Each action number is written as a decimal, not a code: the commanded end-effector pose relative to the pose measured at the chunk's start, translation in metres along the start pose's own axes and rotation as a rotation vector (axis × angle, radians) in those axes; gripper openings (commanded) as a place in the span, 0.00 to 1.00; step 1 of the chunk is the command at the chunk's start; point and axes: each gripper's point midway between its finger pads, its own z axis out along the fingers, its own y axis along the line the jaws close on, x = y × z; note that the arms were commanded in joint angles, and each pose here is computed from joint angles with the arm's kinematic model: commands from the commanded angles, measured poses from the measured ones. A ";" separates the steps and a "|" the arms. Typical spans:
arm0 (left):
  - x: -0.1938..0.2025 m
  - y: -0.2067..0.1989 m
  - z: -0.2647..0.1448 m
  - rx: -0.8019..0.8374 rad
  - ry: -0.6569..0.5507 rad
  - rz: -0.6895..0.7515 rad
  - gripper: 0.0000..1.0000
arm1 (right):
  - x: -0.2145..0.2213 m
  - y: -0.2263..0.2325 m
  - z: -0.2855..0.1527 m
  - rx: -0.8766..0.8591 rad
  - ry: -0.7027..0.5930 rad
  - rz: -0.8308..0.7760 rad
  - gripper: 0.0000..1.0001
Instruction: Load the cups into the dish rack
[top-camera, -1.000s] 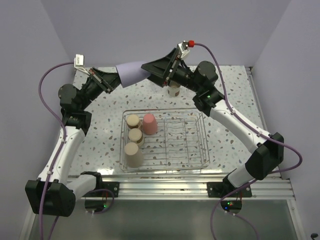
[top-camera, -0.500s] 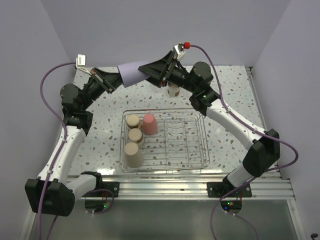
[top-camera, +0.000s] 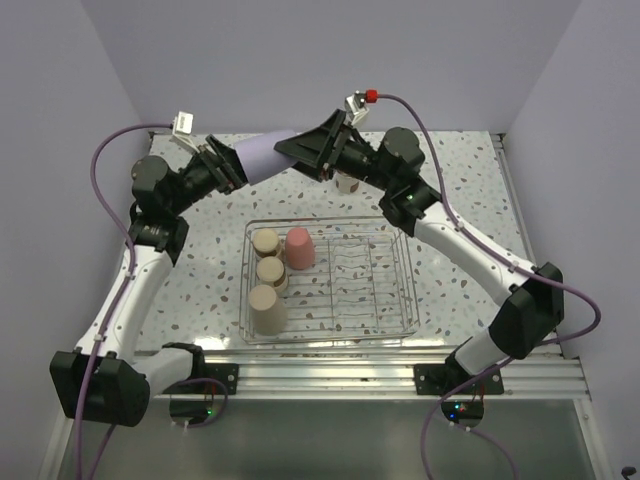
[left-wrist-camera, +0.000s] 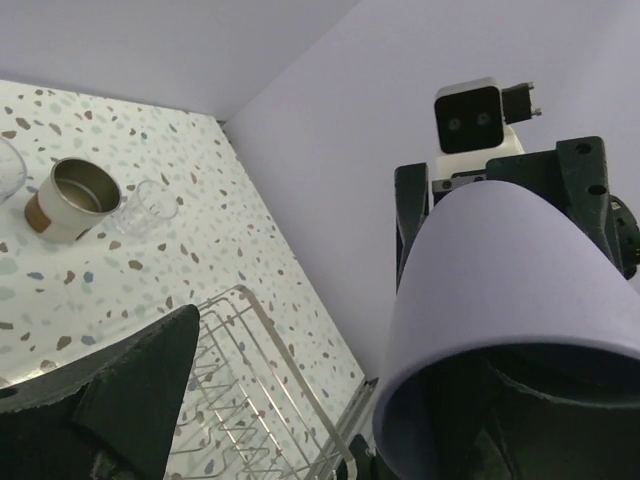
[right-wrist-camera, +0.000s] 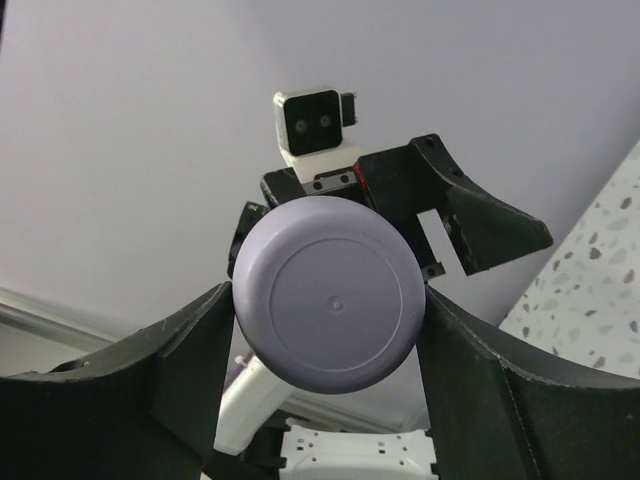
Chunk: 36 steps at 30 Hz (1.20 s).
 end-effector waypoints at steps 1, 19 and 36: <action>0.006 0.004 -0.004 -0.050 0.058 0.092 0.89 | -0.012 0.027 -0.024 -0.021 -0.048 -0.091 0.00; -0.014 0.081 -0.054 -0.629 0.059 0.269 0.95 | 0.021 -0.047 -0.134 0.476 0.129 -0.515 0.00; -0.011 0.088 -0.068 -0.708 0.045 0.237 0.93 | 0.127 -0.163 -0.138 0.769 0.505 -0.811 0.00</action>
